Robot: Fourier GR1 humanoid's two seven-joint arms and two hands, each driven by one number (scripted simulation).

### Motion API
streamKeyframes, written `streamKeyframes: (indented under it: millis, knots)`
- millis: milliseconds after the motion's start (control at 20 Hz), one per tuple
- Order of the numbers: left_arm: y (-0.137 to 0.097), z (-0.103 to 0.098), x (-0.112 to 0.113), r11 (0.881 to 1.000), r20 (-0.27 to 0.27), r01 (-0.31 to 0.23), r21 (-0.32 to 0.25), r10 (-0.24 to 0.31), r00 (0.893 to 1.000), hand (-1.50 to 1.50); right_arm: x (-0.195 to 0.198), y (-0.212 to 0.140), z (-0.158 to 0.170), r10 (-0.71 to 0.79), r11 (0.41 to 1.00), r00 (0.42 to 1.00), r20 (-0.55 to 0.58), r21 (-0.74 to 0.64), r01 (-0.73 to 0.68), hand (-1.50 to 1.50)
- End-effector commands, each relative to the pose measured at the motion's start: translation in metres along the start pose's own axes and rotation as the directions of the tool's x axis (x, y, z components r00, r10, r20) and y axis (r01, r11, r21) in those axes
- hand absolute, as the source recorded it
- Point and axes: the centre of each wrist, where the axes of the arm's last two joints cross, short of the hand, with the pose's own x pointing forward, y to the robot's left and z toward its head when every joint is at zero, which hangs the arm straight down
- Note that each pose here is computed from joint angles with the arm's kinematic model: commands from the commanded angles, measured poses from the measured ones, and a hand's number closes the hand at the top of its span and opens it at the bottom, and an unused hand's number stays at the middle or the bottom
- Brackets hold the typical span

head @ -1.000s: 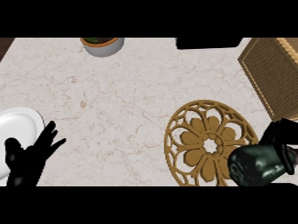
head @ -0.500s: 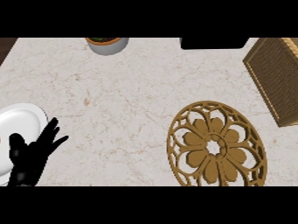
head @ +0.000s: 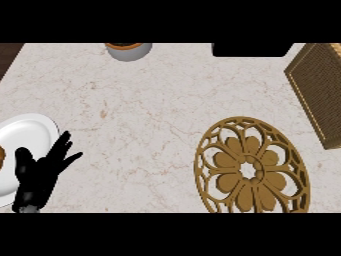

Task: Pick the eggplant from the placemat and place it in the basket

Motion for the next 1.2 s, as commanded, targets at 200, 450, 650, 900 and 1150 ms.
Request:
streamKeyframes:
  millis: [200,450,650,900,1150]
  knots:
    - [-0.021,0.004,-0.031,0.999,-0.119,0.012,-0.032,-0.016,0.993,0.0,-0.017,-0.009,-0.051,0.06,0.998,0.998,-0.016,-0.012,-0.06,1.5]
    - [-0.012,-0.003,-0.019,1.0,-0.108,0.004,-0.011,-0.005,0.994,0.0,-0.062,0.01,-0.074,0.008,1.0,0.999,-0.05,0.024,-0.007,1.5]
    - [0.008,-0.002,-0.022,1.0,-0.125,0.005,-0.028,-0.009,0.992,0.0,-0.092,0.011,-0.087,-0.069,0.997,0.994,-0.084,0.022,0.072,1.5]
    - [-0.014,-0.003,-0.018,1.0,-0.099,0.018,-0.008,-0.019,0.995,0.0,-0.132,0.038,-0.093,-0.153,0.987,0.98,-0.129,0.027,0.157,1.5]
    - [-0.014,0.005,-0.026,1.0,-0.099,0.026,-0.008,-0.027,0.995,0.0,-0.159,0.035,-0.096,-0.182,0.983,0.976,-0.118,0.015,0.185,1.5]
